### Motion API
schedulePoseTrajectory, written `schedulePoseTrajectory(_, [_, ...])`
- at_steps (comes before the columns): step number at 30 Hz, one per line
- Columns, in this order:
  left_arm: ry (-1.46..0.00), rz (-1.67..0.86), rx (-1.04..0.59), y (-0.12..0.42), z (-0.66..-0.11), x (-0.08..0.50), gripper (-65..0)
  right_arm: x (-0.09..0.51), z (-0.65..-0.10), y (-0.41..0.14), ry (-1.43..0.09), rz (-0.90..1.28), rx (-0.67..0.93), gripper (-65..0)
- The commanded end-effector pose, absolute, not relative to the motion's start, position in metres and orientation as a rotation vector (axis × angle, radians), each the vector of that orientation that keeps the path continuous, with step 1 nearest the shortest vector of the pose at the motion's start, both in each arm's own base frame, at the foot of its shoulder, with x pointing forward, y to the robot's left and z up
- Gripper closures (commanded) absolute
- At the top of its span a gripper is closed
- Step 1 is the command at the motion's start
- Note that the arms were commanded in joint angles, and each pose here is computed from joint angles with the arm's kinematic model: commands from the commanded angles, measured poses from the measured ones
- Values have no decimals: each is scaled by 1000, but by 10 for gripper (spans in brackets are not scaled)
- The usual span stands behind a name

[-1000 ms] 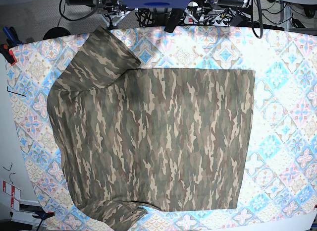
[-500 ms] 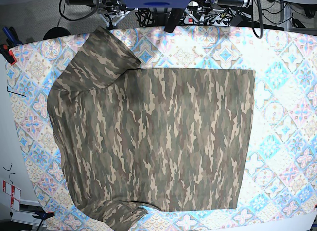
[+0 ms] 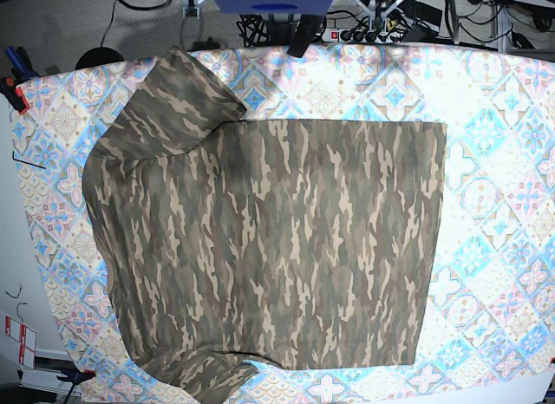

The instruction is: Fold the T-shirt properly

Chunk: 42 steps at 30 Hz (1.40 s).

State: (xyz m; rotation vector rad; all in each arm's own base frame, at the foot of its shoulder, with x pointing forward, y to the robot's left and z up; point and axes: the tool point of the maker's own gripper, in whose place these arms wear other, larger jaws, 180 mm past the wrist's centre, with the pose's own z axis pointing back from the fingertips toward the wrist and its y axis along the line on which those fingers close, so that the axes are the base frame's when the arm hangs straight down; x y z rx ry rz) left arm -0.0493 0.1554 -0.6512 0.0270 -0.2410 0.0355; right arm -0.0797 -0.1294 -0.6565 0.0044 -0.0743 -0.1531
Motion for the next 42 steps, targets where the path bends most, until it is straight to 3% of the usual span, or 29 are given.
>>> schedulePoseTrajectory(1, [-285, 37, 30, 157, -648, -47, 0, -79, -655, -132, -102, -179, -8, 0])
schedulePoseTrajectory(21, [-903, 1, 65, 170, -551, -62, -1, -111, -605, -156, -485, -231, -119, 0])
schedulePoseTrajectory(33, [-1026, 42, 113, 182, -532, -45, -1, -117, -545, -155, -800, -203, -159, 0])
schedulePoseTrajectory(42, [-1380, 70, 99, 180, -446, 0, -2, -125, -541, -136, -797, -129, -69, 0])
